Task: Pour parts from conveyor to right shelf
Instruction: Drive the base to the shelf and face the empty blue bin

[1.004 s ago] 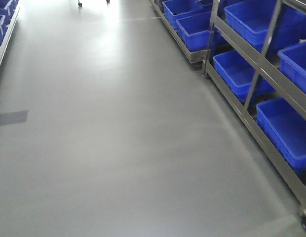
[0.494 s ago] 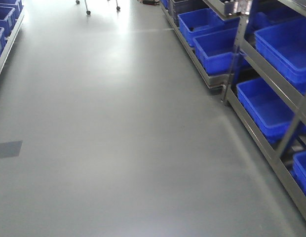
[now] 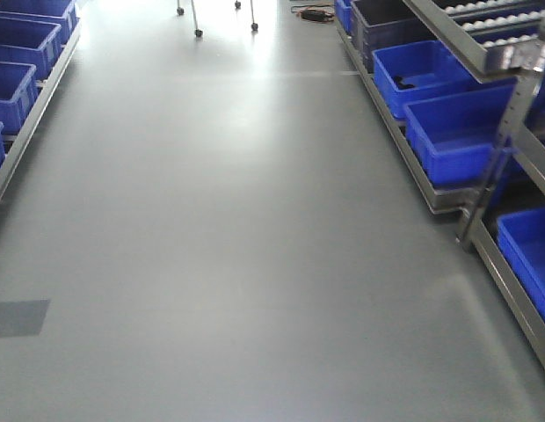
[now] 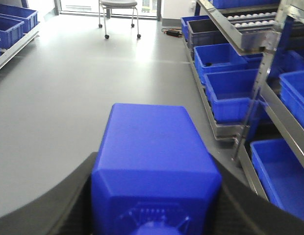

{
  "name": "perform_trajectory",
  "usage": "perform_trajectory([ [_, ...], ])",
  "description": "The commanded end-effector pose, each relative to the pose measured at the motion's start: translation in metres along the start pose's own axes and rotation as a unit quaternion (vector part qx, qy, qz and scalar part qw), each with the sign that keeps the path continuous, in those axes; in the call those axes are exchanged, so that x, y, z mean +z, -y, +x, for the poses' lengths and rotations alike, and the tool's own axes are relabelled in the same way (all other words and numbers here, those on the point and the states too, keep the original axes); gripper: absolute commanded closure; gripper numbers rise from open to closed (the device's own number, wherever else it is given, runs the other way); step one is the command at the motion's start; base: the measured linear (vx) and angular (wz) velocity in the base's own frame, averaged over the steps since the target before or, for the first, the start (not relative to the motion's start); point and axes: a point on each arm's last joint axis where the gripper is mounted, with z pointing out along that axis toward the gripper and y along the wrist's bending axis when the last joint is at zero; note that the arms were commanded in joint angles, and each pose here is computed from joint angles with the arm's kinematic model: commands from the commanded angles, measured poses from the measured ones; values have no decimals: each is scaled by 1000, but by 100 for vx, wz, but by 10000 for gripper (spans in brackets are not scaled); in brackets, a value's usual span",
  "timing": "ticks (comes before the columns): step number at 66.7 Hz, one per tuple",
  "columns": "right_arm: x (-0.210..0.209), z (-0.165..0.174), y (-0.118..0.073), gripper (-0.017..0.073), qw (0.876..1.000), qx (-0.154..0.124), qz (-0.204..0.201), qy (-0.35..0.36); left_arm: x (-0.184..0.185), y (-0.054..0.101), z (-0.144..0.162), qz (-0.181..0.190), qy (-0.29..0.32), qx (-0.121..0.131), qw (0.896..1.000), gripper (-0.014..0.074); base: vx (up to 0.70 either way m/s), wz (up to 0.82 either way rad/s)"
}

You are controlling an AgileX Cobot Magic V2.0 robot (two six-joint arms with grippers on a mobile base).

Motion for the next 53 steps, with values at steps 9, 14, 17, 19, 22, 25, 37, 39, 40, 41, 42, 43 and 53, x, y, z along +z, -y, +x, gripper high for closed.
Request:
perform_trajectory([
  [9, -2, -14, 2, 564, 999, -5, 8, 43, 0, 1, -13, 6, 40, -8, 999, 599, 62, 20],
  [14, -2, -14, 2, 564, 999, -5, 8, 43, 0, 1, -13, 6, 40, -8, 999, 599, 59, 23],
  [17, -2, -14, 2, 564, 999, -4, 7, 43, 0, 1, -13, 6, 40, -8, 999, 599, 57, 28],
  [19, -2, -14, 2, 564, 999, -4, 7, 43, 0, 1, -13, 6, 40, -8, 999, 599, 55, 33],
  [22, -2, -14, 2, 564, 999, -4, 7, 43, 0, 1, -13, 6, 40, -8, 999, 599, 53, 38],
  [25, -2, -14, 2, 564, 999, -4, 7, 43, 0, 1, -13, 6, 40, -8, 999, 599, 52, 47],
  [37, -2, -14, 2, 564, 999, -4, 7, 43, 0, 1, -13, 6, 40, -8, 999, 599, 48, 68],
  [39, -2, -14, 2, 564, 999, -4, 7, 43, 0, 1, -13, 6, 40, -8, 999, 599, 45, 85],
  [40, -2, -14, 2, 564, 999, -4, 7, 43, 0, 1, -13, 6, 40, -8, 999, 599, 44, 91],
  [41, -2, -14, 2, 564, 999, -4, 7, 43, 0, 1, -13, 6, 40, -8, 999, 599, 44, 94],
  [42, -2, -14, 2, 564, 999, -4, 7, 43, 0, 1, -13, 6, 40, -8, 999, 599, 44, 94],
  [43, -2, -14, 2, 564, 999, -4, 7, 43, 0, 1, -13, 6, 40, -8, 999, 599, 43, 98],
  [53, -2, -14, 2, 564, 999, -4, 7, 43, 0, 1, -13, 6, 40, -8, 999, 599, 40, 108],
])
